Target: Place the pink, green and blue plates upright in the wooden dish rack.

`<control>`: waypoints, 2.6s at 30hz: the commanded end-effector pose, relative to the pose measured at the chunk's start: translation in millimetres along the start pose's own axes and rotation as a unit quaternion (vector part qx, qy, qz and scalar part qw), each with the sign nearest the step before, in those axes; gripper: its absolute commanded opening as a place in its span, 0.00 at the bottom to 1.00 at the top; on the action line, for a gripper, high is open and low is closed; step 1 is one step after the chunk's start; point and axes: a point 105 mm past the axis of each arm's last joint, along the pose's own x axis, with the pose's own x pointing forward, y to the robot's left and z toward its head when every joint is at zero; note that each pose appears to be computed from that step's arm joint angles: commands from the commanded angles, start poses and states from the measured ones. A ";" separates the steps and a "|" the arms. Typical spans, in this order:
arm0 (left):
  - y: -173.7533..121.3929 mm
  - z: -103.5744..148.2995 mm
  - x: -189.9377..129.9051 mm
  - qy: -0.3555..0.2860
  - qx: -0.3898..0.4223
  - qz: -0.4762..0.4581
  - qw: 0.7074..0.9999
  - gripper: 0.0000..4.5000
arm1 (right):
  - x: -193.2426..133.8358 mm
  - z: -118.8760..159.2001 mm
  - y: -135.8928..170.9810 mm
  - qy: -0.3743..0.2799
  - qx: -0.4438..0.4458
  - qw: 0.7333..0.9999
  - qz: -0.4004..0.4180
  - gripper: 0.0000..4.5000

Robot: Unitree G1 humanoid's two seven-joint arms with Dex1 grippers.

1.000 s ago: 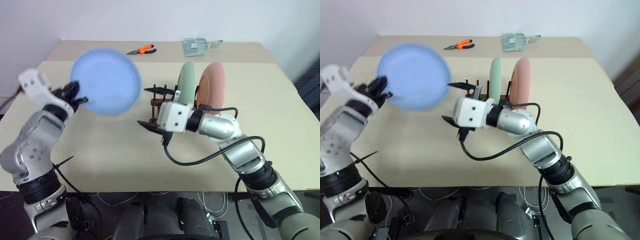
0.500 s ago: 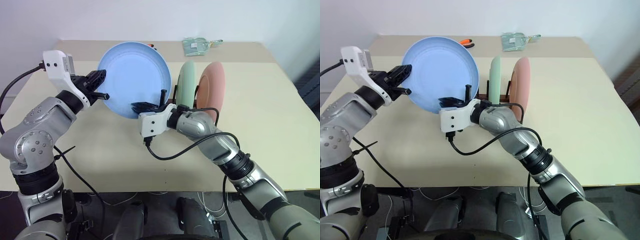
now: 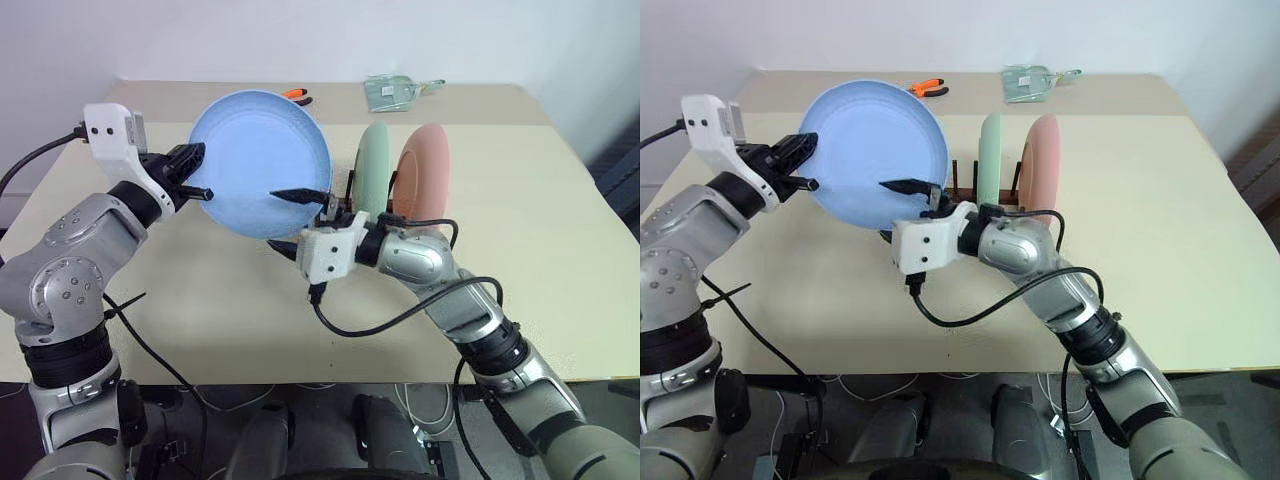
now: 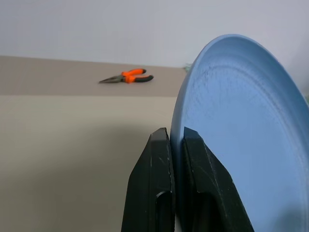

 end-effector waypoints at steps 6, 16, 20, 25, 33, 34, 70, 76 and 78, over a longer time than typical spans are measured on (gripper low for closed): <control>-12.7 28.5 -1.9 -0.053 0.009 -0.025 0.998 0.00 | 14.9 -12.7 -2.9 0.038 -0.052 0.998 -0.019 0.63; -14.8 37.9 -7.2 -0.081 -0.029 -0.040 0.995 0.16 | 22.2 1.0 -7.9 0.010 -0.070 0.997 -0.037 0.00; -2.1 62.9 -9.0 -0.148 -0.060 -0.010 0.987 0.58 | 22.3 8.4 -8.9 -0.011 -0.057 0.997 -0.047 0.00; 64.3 118.2 -37.9 -0.299 -0.062 0.147 0.941 0.89 | 15.4 24.8 -18.0 -0.066 0.001 0.994 -0.082 0.00; 70.0 11.9 -28.0 -0.122 0.175 0.125 0.969 0.89 | -13.0 53.7 -58.0 -0.208 0.267 0.928 -0.154 0.00; 61.3 -12.5 -26.2 -0.088 0.194 0.098 0.972 0.89 | -17.5 55.2 -61.4 -0.227 0.321 0.906 -0.155 0.00; -47.5 -139.2 -45.7 0.072 0.165 -0.184 0.966 0.91 | -18.5 0.5 -84.5 -0.156 0.647 0.713 -0.217 0.54; -49.6 -143.2 -46.7 0.078 0.164 -0.188 0.965 0.91 | -20.3 19.0 -91.1 -0.146 0.564 0.787 -0.203 0.77; -50.4 -144.4 -46.4 0.080 0.164 -0.190 0.965 0.91 | -24.1 26.7 -93.8 -0.137 0.508 0.827 -0.200 0.77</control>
